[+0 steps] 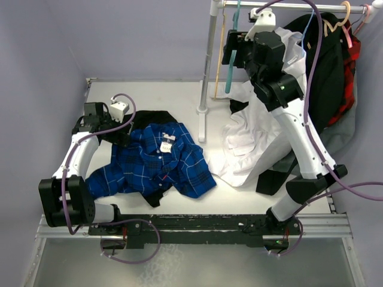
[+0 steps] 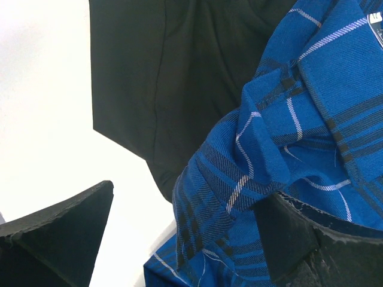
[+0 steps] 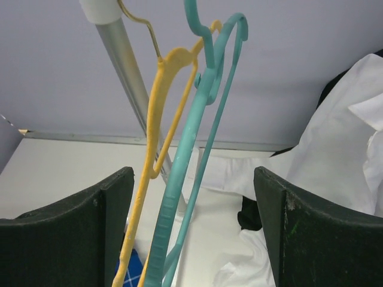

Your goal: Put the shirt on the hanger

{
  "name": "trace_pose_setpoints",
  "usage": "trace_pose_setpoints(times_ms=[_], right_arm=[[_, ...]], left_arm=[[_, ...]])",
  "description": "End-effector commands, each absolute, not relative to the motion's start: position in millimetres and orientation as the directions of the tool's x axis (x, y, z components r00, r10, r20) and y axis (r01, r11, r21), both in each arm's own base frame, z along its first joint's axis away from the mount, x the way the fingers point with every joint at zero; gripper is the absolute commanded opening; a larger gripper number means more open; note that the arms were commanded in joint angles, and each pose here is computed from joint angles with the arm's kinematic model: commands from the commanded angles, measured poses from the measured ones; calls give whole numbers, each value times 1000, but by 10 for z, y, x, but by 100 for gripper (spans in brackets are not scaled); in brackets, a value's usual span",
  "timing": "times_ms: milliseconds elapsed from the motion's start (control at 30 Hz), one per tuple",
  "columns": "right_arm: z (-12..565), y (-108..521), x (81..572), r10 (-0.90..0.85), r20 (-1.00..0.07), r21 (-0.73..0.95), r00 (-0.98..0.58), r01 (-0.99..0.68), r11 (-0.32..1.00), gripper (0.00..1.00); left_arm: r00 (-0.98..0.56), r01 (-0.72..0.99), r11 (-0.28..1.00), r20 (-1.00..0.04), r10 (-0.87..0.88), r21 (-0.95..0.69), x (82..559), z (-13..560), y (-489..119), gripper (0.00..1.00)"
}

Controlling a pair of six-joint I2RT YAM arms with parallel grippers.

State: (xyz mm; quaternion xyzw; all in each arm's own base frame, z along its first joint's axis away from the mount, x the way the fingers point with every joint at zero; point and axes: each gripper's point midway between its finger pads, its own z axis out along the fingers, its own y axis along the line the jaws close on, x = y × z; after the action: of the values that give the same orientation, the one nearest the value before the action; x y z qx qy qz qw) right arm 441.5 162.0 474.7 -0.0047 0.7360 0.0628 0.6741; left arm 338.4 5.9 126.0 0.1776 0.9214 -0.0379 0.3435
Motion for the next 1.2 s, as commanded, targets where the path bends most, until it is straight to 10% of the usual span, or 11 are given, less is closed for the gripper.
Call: trace_pose_setpoints(times_ms=[0,600,667,867,1167], right_arm=[[4940,1497,4417,147,-989,149,-22,-80,986,80],[4645,1471,4828,174,-983,180,-67,-103,978,72],[4643,1476,4878,160,-985,165,-66,-99,981,65],[4674,1467,4944,143,-988,148,-65,-87,985,0],[4873,1383,4579,108,-994,110,-21,-137,984,0]], left_arm=[[-666,359,932,-686,294,51,3448,1366,11,100],[-681,361,931,-671,295,42,3438,1269,12,100],[-680,362,931,-671,294,40,3444,1270,8,100],[-682,366,930,-670,293,34,3437,1270,-3,97],[-576,543,839,-747,332,-46,3246,1755,-374,68]])
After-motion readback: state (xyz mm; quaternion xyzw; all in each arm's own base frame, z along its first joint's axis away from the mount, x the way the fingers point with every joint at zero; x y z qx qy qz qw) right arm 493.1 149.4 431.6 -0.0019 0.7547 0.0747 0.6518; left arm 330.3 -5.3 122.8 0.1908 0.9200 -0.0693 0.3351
